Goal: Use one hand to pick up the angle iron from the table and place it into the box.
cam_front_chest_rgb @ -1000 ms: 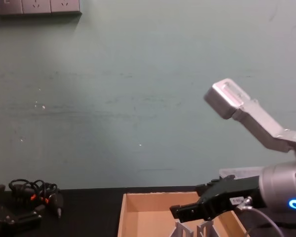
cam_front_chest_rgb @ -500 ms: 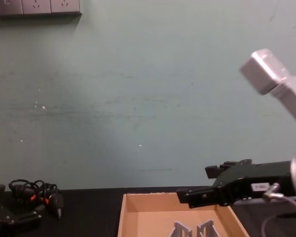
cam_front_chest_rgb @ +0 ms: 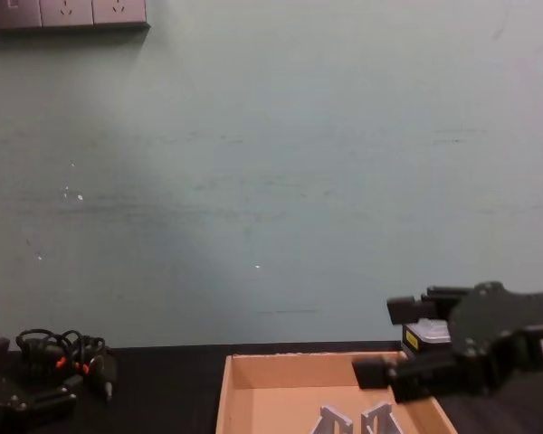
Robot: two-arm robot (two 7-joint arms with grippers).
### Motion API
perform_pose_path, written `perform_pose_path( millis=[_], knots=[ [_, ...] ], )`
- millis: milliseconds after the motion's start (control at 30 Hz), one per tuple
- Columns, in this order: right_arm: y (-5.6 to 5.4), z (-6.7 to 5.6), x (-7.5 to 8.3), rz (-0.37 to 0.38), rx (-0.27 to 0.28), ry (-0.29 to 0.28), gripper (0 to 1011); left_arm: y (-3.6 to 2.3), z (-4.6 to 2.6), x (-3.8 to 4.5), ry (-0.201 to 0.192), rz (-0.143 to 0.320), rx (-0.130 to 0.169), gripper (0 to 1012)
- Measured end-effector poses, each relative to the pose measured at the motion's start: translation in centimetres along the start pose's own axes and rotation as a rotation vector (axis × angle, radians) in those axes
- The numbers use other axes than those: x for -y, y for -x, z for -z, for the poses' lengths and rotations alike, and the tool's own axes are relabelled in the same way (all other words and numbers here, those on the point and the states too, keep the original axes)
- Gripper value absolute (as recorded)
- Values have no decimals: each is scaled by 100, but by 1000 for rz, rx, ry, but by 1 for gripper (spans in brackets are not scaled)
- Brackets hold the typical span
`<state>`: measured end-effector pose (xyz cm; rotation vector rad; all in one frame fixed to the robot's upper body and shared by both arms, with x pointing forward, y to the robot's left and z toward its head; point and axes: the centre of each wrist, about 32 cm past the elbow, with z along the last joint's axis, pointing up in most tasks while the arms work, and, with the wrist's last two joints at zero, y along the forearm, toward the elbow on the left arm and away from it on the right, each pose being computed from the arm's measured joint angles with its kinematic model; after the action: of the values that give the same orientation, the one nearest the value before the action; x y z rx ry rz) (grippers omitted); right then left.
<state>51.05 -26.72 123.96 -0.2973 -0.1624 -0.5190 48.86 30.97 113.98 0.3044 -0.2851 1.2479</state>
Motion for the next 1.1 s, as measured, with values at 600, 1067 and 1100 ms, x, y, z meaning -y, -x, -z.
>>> perform_pose_path(
  millis=[600,1067,1100],
  knots=[
    [153,311,86,-232,18,59,1004,0,0,0,0,0,0,1000],
    [273,461,-200,-310,0,91,1004,0,0,0,0,0,0,1000],
    [281,470,-215,-313,-1,93,1004,0,0,0,0,0,0,1000]
  ],
)
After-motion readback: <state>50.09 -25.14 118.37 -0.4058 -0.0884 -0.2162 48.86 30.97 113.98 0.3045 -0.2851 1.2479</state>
